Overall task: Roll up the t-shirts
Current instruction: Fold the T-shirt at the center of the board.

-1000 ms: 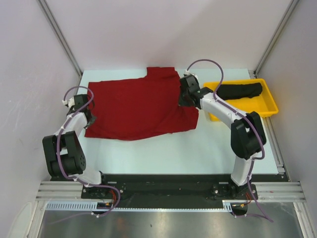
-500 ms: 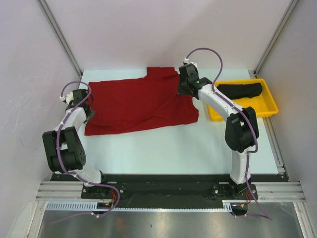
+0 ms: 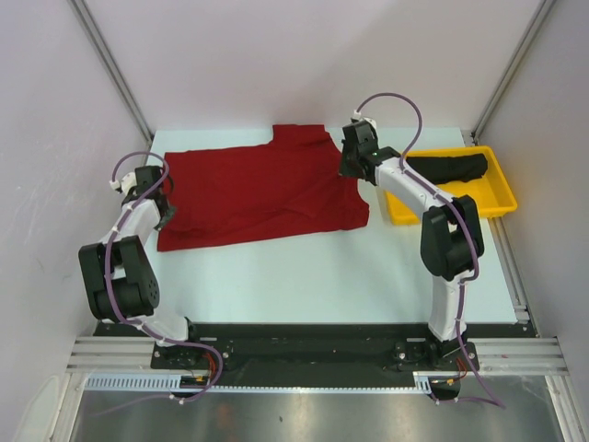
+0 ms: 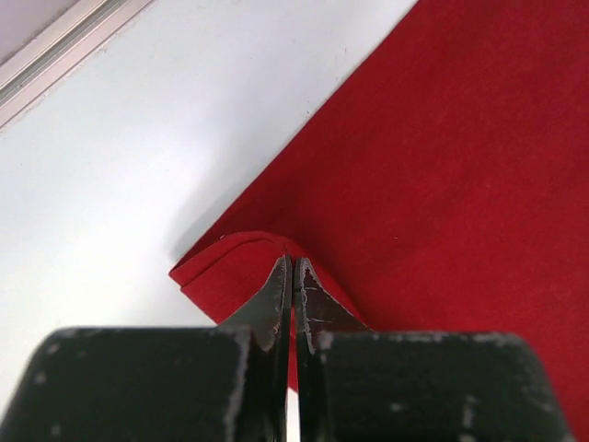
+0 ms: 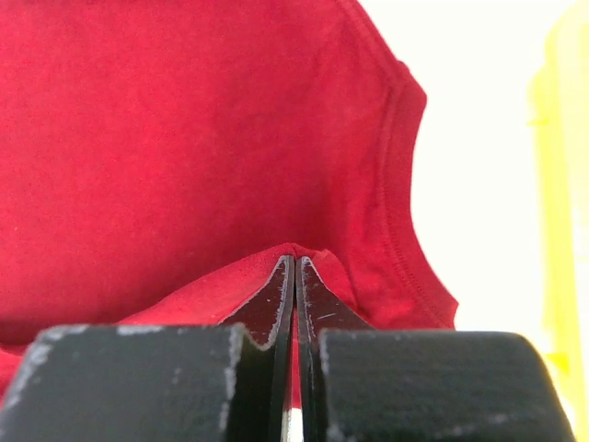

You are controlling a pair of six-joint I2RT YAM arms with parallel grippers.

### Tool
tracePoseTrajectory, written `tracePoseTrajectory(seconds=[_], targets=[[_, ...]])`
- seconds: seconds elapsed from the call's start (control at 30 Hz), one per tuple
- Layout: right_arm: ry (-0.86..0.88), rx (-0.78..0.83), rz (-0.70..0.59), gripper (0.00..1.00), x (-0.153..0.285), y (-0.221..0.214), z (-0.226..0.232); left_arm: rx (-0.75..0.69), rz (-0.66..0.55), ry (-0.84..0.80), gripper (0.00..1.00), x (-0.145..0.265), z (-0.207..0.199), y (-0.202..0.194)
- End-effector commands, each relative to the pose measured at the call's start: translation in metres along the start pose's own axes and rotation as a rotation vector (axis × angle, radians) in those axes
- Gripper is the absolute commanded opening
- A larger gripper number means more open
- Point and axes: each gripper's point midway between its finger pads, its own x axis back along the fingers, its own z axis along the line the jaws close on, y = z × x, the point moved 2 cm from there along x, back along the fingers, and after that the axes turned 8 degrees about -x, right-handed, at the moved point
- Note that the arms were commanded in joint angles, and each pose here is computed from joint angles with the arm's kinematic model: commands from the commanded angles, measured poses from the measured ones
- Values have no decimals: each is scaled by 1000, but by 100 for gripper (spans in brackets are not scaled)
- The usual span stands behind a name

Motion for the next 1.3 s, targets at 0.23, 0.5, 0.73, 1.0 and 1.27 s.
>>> tracePoseTrajectory(seconds=[0.23,0.5,0.73,1.0,1.27], targets=[[24,-73,-64,0,4,20,-20,61,-86,-13,0,11,2,26],[37,-78,-54,0,0,17,-23,81,-99,12,0,10,8,33],[69,-80,-34,0,-8,16,-18,71,-80,0,0,-2,1,32],[87,-76,-19,0,-22,13,-14,70,-63,10,0,-14,0,29],[91,-71,-4,0,-42,17,-8,49,-45,-1,9,-32,-8,31]])
